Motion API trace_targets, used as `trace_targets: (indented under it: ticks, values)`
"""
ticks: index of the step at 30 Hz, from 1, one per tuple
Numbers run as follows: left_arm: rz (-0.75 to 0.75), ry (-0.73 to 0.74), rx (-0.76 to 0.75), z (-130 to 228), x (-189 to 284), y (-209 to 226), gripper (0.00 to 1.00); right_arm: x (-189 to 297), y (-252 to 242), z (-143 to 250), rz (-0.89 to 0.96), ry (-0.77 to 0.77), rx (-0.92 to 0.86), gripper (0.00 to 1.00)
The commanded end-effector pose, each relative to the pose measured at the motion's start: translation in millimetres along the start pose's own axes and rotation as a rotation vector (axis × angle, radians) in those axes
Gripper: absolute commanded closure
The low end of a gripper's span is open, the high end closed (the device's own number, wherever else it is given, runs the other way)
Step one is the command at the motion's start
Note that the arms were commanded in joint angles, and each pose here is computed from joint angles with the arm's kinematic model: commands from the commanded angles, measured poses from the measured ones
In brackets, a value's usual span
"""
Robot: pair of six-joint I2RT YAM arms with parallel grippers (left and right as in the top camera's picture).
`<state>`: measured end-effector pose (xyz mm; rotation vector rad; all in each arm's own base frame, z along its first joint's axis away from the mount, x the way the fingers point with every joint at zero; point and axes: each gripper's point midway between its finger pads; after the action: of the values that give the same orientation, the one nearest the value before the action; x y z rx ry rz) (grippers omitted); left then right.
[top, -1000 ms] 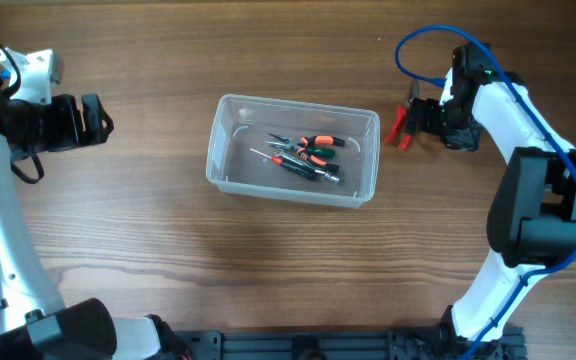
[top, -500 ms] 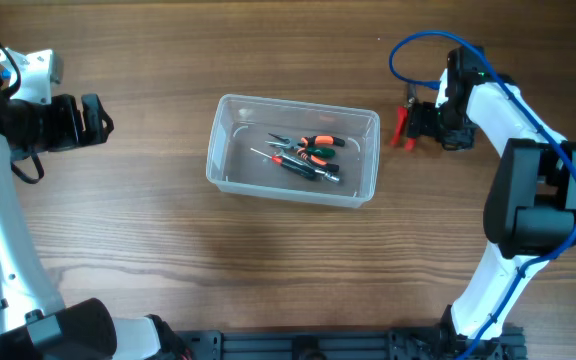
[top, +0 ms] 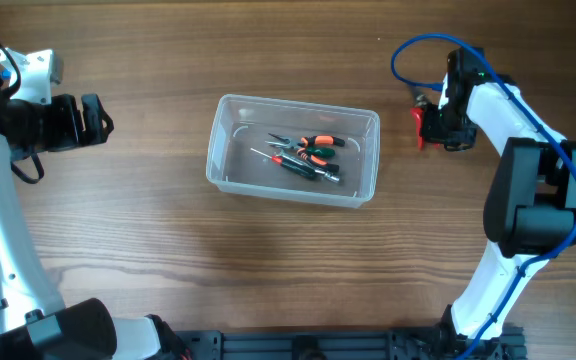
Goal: Pack container
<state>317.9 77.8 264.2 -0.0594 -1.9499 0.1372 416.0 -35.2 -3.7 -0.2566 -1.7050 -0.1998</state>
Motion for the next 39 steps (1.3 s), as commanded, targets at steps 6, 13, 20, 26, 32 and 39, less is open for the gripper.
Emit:
trace_targets:
  ticks: [6, 13, 20, 26, 32, 39]
  values:
    - [0.019, -0.001, 0.005, -0.1, -1.2, -2.5, 0.00, -18.5, 0.2, 14.9, 0.005, 0.068, 0.009, 0.95]
    - [0.020, 0.000, 0.005, -0.1, -1.2, -2.6, 0.00, -18.5, 0.9, 15.0, 0.000, 0.068, 0.030, 0.96]
    - [0.019, -0.001, 0.005, -0.2, -1.2, -2.4, 0.00, 18.2, 5.6, -4.1, -0.015, -0.002, 0.080, 0.96]
    - [0.019, -0.001, 0.005, -0.2, -1.2, -2.4, 0.00, 112.8, 36.0, -26.9, -0.055, -0.219, 0.260, 0.96]
    - [0.019, -0.001, 0.005, -0.2, -1.2, -2.6, 0.00, 178.8, 101.2, -8.6, -0.005, -0.399, 0.519, 0.96]
    - [0.019, -0.001, 0.005, -0.2, -1.2, -2.6, 0.00, 180.0, 109.2, -5.1, 0.005, -0.406, 0.540, 0.96]
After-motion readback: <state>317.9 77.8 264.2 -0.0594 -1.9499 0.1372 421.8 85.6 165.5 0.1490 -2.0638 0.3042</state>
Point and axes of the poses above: each gripper's point midway between its finger pads, its own x axis back along the fingers, its own y axis along the line the jaws close on, z = x × y, and after that the axes turned 5 degrees about -x, right-handed
